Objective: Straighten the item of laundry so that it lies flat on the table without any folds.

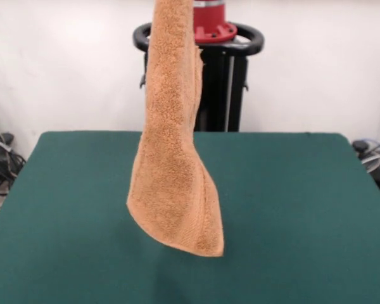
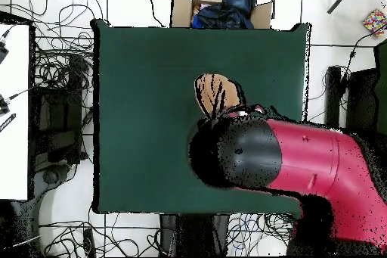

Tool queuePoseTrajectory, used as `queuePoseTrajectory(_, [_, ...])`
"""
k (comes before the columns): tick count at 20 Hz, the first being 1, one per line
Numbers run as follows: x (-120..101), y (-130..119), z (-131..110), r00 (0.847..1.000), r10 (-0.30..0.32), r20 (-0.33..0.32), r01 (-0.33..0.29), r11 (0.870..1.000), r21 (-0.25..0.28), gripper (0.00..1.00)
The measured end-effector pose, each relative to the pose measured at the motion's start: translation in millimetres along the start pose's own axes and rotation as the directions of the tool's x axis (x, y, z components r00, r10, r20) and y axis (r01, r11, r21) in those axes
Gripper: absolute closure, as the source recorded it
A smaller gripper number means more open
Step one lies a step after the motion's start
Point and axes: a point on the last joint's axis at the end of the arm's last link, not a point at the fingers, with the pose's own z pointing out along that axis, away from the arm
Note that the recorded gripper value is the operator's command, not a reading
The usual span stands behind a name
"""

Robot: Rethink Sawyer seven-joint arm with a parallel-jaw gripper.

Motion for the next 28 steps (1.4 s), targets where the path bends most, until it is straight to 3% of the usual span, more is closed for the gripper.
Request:
queuePoseTrajectory(5, [-12, -12, -5, 0.999, 0.033, -0.006, -0.033, 0.999, -0.008, 1.0])
queuePoseTrajectory(11, [-16, -17, 6, 0.999, 0.037, 0.001, -0.037, 0.999, -0.015, 1.0])
queuePoseTrajectory(17, [-22, -23, 29, 0.997, 0.044, 0.069, -0.045, 0.999, 0.011, 1.0])
queuePoseTrajectory(23, [-6, -25, 55, 0.994, 0.066, 0.092, -0.068, 0.997, 0.026, 1.0])
queuePoseTrajectory(28, [22, -19, 81, 0.995, 0.086, 0.056, -0.086, 0.996, 0.005, 1.0])
